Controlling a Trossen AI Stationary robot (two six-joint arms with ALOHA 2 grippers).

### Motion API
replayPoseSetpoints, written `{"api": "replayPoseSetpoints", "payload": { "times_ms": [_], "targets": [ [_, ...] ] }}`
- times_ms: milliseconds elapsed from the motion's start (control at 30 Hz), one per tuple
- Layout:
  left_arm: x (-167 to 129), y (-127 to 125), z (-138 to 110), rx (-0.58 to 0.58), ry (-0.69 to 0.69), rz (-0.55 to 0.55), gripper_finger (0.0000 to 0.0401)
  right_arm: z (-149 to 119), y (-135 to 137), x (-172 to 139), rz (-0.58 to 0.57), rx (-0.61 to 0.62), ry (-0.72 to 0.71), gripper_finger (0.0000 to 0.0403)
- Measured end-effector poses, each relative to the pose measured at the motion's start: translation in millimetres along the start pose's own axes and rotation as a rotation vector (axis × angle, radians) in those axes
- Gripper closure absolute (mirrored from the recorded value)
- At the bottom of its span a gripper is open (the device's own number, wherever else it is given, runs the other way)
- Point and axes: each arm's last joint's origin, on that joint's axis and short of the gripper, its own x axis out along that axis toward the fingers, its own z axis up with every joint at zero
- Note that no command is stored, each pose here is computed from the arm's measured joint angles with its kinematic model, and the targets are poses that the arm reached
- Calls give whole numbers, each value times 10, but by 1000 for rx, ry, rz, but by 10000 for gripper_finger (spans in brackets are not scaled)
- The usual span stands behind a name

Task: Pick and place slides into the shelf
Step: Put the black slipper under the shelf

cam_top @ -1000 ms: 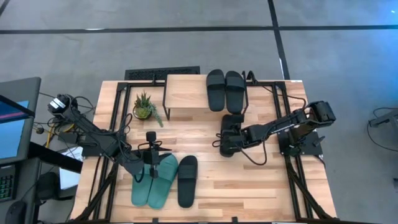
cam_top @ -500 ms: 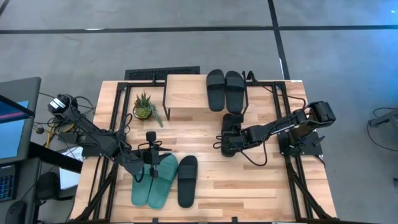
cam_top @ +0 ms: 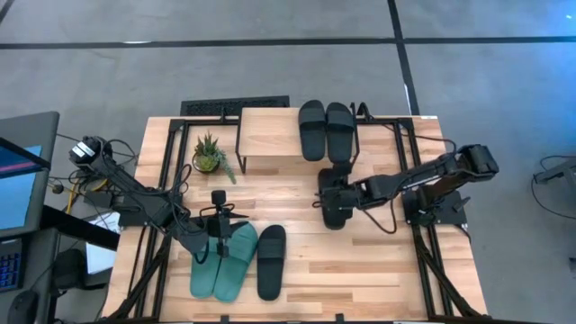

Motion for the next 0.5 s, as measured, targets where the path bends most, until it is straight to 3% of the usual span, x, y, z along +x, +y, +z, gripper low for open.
{"api": "replayPoseSetpoints", "payload": {
  "times_ms": [500],
  "targets": [
    [0, 3, 1, 0, -2, 8, 346, -186, -36, 167, -32, 35, 49, 402]
  ]
}}
